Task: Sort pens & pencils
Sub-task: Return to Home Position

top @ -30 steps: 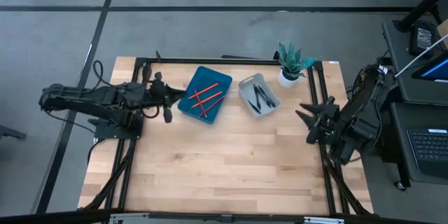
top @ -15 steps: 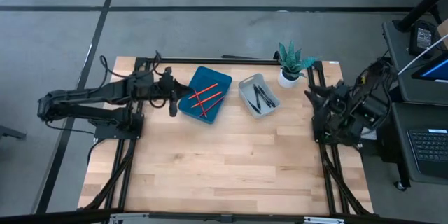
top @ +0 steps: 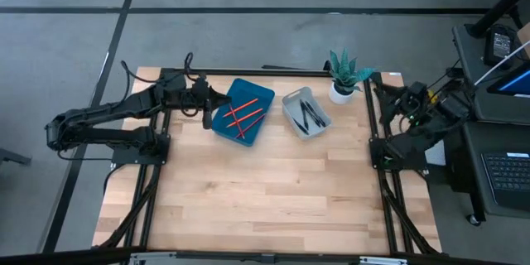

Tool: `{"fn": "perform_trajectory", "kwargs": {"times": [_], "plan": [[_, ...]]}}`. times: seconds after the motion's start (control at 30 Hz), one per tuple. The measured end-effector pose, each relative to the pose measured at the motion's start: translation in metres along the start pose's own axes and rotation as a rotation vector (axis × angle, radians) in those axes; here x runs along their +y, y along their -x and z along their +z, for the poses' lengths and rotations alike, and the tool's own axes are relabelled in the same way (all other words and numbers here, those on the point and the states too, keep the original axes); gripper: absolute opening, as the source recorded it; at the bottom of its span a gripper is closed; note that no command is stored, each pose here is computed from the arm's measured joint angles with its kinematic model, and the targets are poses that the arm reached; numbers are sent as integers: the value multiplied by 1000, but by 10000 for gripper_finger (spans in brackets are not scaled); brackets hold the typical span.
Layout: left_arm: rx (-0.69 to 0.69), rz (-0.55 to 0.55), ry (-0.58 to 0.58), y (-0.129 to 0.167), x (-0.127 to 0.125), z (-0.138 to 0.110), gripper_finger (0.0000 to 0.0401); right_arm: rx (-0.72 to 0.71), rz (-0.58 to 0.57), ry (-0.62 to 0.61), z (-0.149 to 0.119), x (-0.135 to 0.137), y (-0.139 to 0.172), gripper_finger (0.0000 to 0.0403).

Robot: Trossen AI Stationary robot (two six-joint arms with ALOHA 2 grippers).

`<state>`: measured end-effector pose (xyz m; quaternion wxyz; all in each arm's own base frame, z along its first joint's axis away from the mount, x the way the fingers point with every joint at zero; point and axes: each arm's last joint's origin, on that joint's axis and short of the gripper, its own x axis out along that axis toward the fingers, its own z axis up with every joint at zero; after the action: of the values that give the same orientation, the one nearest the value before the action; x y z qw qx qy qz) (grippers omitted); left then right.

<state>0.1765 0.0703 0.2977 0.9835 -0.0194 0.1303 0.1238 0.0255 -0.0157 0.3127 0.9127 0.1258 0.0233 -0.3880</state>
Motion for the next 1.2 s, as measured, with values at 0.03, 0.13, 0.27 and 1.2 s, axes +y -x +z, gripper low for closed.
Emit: {"fn": "perform_trajectory", "kwargs": {"times": [0.03, 0.13, 0.27, 1.2], "plan": [[-16, -8, 2, -1, 3, 1, 30, -9, 1, -17, 1, -6, 0, 155], [-54, -51, 15, -3, 7, 5, 30, -43, 3, -44, 3, -25, 1, 155], [-74, -45, 1, -2, 11, 15, 30, -85, 2, -40, 9, -47, 3, 155], [-105, -87, 208, -1, 2, -52, 30, -68, 109, -192, -27, -32, -4, 155]]}}
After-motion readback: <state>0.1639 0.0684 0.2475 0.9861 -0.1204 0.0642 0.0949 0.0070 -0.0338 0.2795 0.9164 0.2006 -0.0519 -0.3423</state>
